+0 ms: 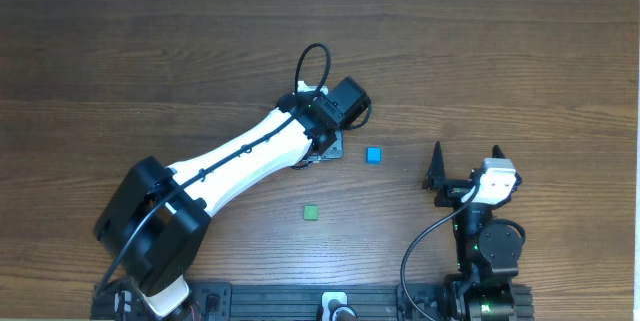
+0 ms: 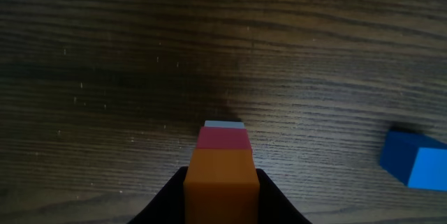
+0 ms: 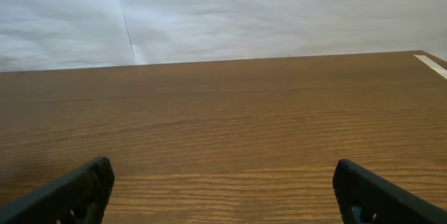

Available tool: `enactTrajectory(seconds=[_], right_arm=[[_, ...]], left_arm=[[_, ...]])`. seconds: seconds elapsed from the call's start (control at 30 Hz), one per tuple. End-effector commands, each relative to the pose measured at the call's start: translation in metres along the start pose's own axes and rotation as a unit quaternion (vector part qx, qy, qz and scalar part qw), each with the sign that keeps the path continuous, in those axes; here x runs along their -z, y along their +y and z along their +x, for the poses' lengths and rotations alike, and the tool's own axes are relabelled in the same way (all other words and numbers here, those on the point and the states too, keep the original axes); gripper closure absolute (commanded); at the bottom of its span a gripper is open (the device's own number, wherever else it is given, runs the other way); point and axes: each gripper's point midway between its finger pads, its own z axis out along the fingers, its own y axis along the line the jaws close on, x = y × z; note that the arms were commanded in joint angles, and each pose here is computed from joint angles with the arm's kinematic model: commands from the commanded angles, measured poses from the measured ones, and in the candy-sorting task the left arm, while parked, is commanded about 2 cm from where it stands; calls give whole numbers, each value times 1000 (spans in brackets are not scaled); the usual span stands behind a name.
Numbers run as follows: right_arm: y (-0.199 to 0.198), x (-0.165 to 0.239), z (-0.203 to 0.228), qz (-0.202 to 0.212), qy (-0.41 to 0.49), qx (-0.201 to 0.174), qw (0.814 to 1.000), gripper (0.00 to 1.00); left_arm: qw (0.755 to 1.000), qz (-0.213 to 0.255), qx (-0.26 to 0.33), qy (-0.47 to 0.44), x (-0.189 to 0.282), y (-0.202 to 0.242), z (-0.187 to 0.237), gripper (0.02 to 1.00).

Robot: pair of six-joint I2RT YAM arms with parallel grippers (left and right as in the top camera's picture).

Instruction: Stack Cubes

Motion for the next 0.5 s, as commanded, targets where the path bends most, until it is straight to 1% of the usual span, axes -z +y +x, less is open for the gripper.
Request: enactTrajectory(seconds=[0.03, 0.13, 0.17, 0.2, 0.27, 0.3, 0.37, 0.5], right_arm=[[0, 0, 2, -2, 1, 0, 1000, 9], [0, 0, 2, -2, 1, 0, 1000, 9], [0, 0, 2, -2, 1, 0, 1000, 9], [0, 0, 2, -2, 1, 0, 1000, 9], [0, 0, 2, -2, 1, 0, 1000, 7], [0, 0, 3, -2, 1, 0, 1000, 7], [0, 0, 2, -2, 1, 0, 1000, 7], [0, 0, 2, -2, 1, 0, 1000, 7]], left_arm=[[1000, -8, 8, 6, -6, 4, 2, 542], [1000, -8, 9, 6, -6, 4, 2, 172], [1000, -8, 10, 6, -6, 4, 2, 77], [1000, -13, 18, -1, -6, 6, -1, 18], [999, -20, 43, -20, -2, 14, -12, 18], [997, -18, 61, -37, 3, 21, -25, 20], [993, -3, 97, -66, 17, 36, -51, 18], [977, 27, 161, -136, 57, 88, -106, 18]])
